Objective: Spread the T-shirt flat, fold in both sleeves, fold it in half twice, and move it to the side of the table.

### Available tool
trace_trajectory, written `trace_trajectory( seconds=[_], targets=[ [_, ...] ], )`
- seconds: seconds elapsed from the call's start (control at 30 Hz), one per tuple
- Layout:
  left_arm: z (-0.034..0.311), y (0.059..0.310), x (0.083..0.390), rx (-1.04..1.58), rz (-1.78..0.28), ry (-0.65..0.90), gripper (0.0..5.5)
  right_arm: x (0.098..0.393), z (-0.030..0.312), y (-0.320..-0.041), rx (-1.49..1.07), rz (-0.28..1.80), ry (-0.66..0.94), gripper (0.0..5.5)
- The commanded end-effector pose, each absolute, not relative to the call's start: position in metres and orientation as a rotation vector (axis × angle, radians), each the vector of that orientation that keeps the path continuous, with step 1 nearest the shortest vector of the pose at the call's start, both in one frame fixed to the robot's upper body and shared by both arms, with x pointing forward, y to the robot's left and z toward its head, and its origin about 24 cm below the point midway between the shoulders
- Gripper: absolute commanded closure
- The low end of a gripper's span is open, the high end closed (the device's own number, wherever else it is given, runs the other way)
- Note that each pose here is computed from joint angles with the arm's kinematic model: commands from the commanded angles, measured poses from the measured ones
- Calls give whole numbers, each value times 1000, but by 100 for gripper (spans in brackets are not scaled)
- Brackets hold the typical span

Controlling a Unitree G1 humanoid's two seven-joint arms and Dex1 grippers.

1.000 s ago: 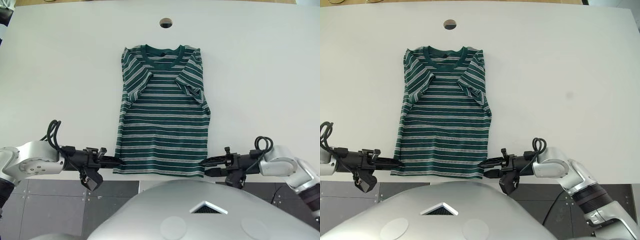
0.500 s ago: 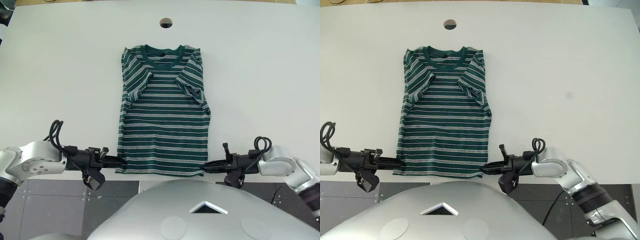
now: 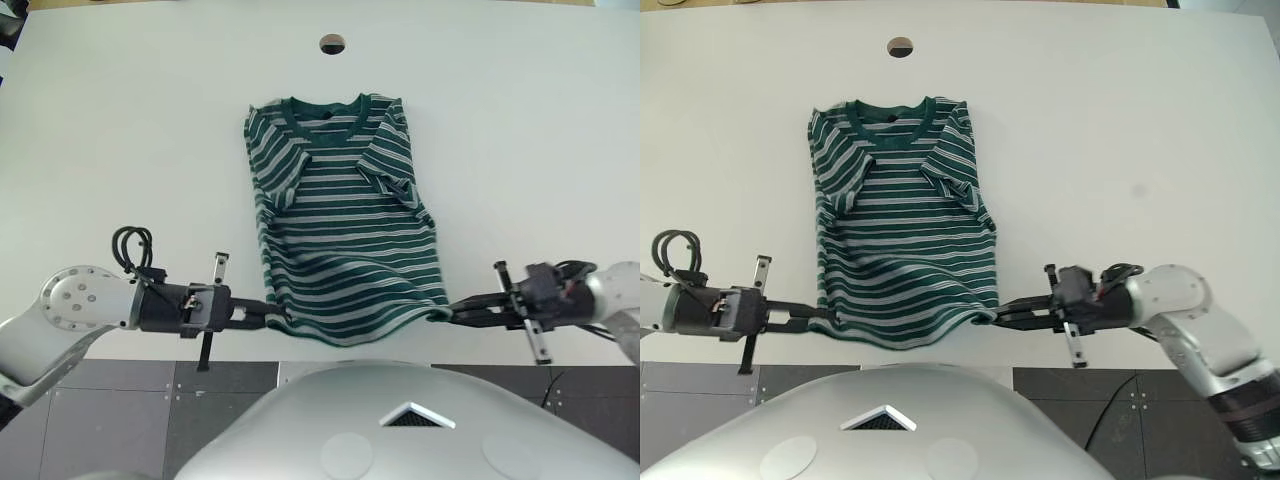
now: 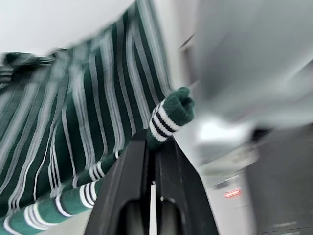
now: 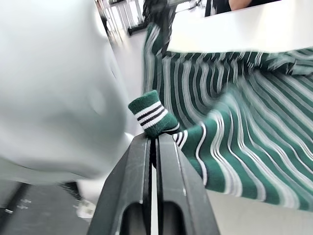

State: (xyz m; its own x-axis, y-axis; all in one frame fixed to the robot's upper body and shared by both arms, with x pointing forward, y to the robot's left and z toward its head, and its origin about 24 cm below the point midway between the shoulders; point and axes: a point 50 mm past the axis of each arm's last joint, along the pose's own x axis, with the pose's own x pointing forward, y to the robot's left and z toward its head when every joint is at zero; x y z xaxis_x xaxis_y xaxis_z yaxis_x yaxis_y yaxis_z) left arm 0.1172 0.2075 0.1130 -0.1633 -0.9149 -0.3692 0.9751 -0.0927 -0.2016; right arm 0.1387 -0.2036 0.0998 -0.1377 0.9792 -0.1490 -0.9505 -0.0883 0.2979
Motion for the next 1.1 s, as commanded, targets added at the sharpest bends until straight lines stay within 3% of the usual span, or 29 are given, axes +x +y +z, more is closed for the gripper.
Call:
trace_trajectory(
  seconds=[0.03, 0.17, 0.33, 0.43, 0.57, 0.83, 1.07, 1.1],
  targets=[
    [129, 208, 136, 155, -1581, 367, 540, 158, 111, -201, 39, 1556, 251, 538],
    [137, 218, 182, 268, -1289, 115, 540, 201, 110, -193, -107, 1324, 99, 538],
    [135, 223, 230, 314, -1075, -14, 540, 245, 105, -186, -218, 1149, 24, 538],
    [126, 230, 257, 366, -950, -2, 540, 283, 102, -183, -340, 980, -20, 538],
    [103, 243, 283, 395, -833, 65, 540, 316, 87, -174, -413, 901, -5, 538],
    [65, 270, 299, 414, -695, 220, 540, 351, 61, -153, -415, 828, 76, 538],
    [67, 296, 318, 418, -403, 230, 421, 364, 57, -153, -431, 679, 92, 404],
    [70, 299, 320, 426, -372, 219, 421, 365, 58, -155, -451, 657, 85, 404]
  ],
)
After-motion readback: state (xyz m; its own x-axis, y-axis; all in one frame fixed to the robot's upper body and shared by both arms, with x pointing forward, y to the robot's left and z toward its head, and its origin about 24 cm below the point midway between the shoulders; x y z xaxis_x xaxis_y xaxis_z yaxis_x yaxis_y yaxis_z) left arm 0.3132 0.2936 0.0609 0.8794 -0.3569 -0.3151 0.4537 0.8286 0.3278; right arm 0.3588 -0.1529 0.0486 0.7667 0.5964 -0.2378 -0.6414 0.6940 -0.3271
